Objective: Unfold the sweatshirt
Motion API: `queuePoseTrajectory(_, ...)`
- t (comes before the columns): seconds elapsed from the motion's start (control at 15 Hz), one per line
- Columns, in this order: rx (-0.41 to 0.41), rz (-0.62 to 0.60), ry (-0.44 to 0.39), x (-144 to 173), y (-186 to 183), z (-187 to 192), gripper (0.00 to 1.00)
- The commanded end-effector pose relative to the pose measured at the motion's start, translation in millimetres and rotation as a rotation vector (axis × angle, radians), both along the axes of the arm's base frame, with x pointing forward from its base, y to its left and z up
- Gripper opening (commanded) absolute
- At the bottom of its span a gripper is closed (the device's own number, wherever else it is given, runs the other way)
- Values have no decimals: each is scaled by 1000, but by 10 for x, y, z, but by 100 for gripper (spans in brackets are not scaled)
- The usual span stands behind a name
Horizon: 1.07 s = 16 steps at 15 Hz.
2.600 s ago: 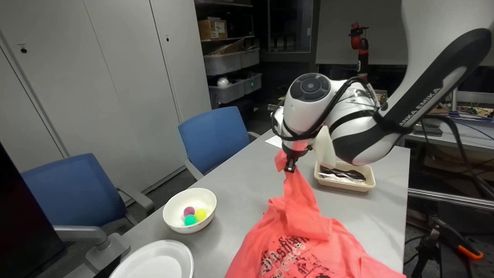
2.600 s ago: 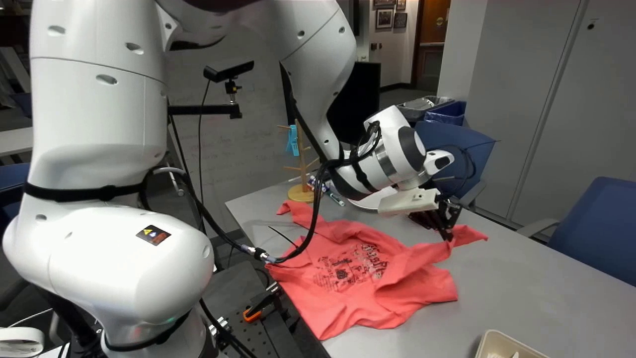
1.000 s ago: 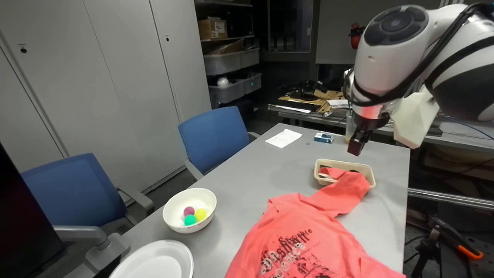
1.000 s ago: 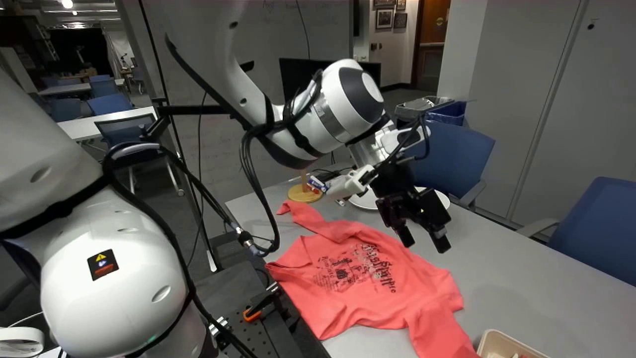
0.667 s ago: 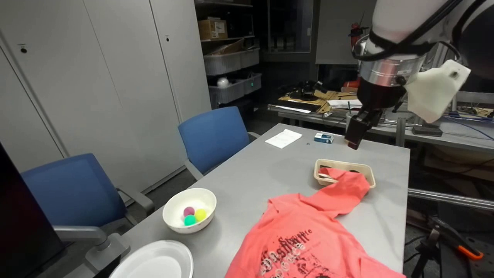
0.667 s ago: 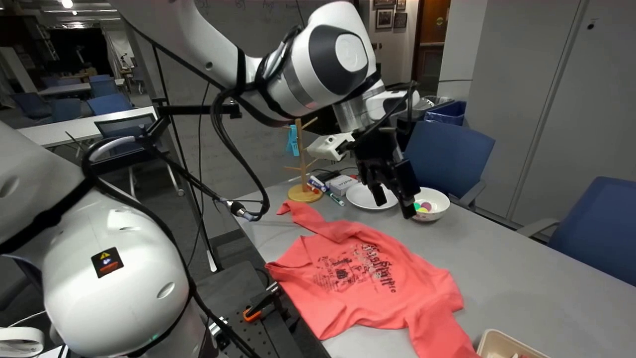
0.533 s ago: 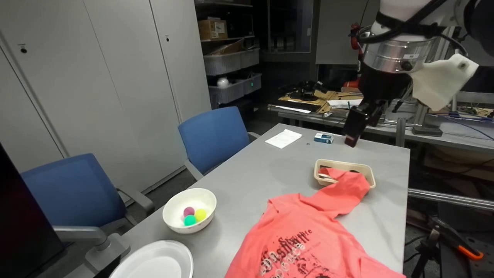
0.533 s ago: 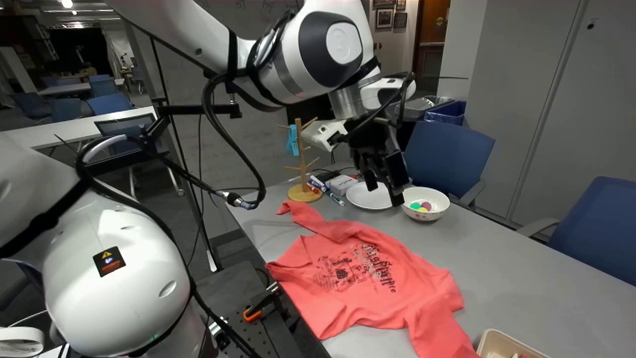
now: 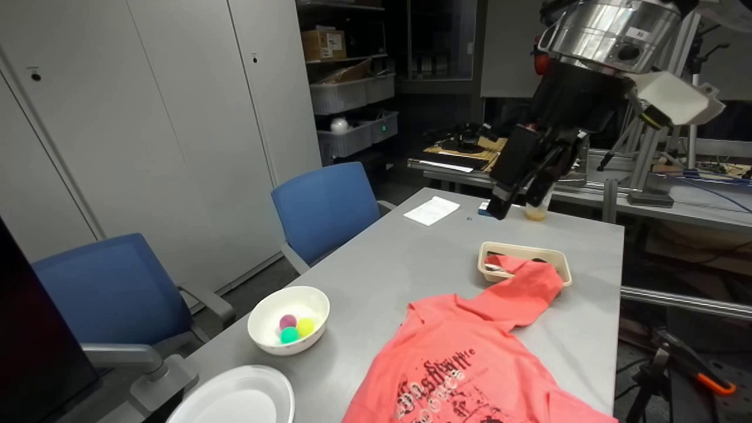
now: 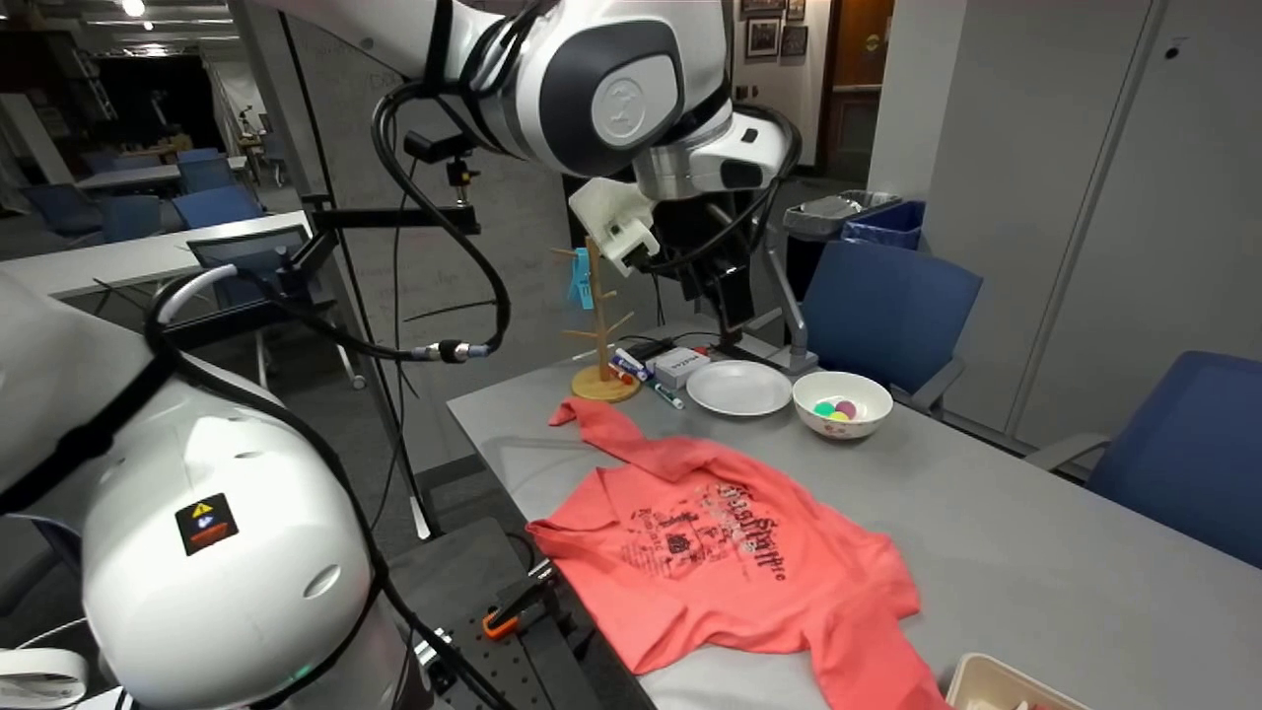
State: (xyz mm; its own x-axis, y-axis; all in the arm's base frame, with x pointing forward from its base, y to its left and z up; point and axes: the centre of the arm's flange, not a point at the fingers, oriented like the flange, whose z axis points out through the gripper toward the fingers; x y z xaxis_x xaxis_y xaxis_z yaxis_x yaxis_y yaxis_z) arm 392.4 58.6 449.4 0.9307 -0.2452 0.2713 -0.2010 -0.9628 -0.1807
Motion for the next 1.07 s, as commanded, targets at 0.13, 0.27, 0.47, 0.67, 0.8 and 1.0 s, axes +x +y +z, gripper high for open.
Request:
queuePoseTrajectory(0.13,58,89,-28,-173,223,196,100)
queuePoseTrajectory(0.27,42,68,-19,-71,228,103,100)
queuePoseTrajectory(0.47,35,71,-15,-71,248,83,100)
queuePoseTrajectory(0.67,35,68,-12,-66,238,72,100)
queuePoseTrajectory(0.8,35,68,-12,-66,238,72,100)
queuePoseTrajectory(1.0,35,68,-12,-66,238,72,100)
